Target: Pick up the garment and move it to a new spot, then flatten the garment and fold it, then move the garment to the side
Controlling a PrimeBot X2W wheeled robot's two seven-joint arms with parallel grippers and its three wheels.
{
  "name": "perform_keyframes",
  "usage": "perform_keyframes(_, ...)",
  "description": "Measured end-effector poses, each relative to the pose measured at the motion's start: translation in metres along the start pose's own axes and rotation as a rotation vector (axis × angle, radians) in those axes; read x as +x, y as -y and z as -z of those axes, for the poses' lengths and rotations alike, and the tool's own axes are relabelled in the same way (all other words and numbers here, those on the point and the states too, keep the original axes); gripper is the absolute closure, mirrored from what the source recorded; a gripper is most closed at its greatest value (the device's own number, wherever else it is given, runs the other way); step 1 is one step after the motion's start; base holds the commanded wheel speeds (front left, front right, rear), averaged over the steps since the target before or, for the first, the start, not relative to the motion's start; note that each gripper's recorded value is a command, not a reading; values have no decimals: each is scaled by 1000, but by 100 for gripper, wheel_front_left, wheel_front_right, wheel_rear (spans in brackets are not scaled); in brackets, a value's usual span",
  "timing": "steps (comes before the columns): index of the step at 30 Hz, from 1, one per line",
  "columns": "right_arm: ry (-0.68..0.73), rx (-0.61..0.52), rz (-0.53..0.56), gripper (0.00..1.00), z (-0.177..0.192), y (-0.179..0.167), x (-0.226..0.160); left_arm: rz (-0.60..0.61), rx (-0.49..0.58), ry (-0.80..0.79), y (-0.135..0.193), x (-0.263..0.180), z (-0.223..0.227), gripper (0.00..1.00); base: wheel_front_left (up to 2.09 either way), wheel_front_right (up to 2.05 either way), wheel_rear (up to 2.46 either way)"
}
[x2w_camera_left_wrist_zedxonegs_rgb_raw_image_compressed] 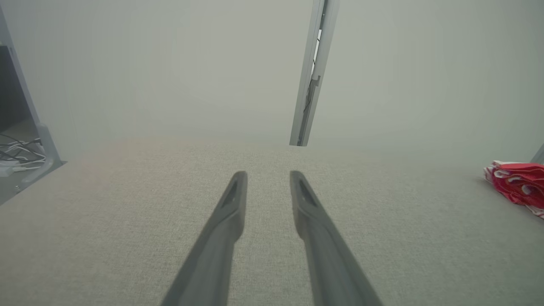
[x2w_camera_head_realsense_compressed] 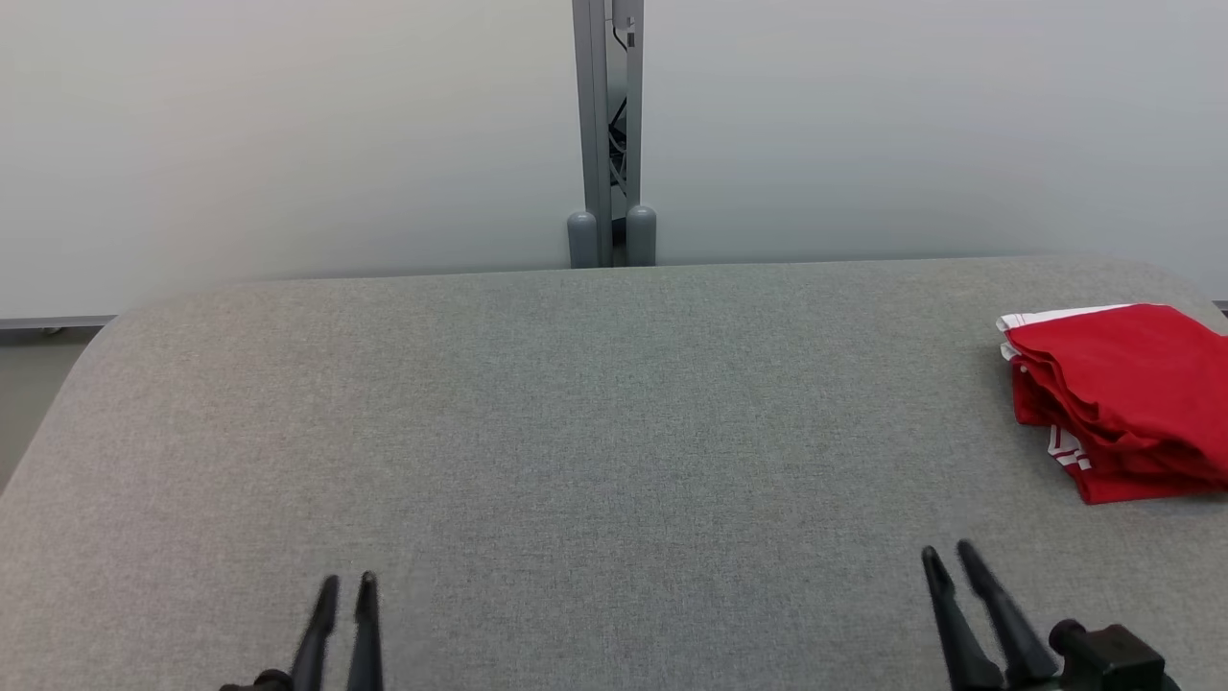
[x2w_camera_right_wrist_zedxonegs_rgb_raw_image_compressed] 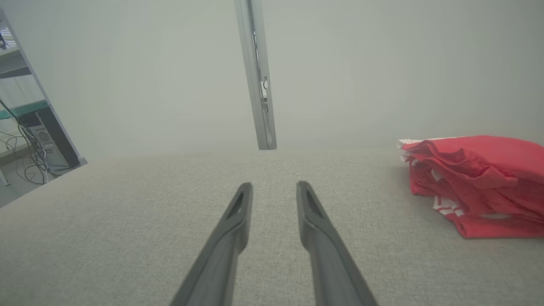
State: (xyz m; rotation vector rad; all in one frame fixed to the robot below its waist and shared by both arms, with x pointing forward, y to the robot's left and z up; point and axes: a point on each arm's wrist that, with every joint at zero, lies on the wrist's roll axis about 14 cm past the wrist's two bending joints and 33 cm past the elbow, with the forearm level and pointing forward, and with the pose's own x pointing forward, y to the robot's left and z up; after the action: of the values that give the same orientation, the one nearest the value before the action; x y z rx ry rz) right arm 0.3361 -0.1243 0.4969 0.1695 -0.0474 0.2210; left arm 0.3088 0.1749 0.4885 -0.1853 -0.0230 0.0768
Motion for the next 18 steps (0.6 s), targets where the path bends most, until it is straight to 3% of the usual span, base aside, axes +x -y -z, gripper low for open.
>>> perform_keyframes(4, -45, 31, 17, 100, 14, 2, -7, -10, -20, -49, -1, -5, 14, 100, 0, 0, 0)
perform_keyframes(18, -46, 262, 117, 100, 13, 26, -6, -29, -256, -104, -2, 6, 21, 100, 0, 0, 0)
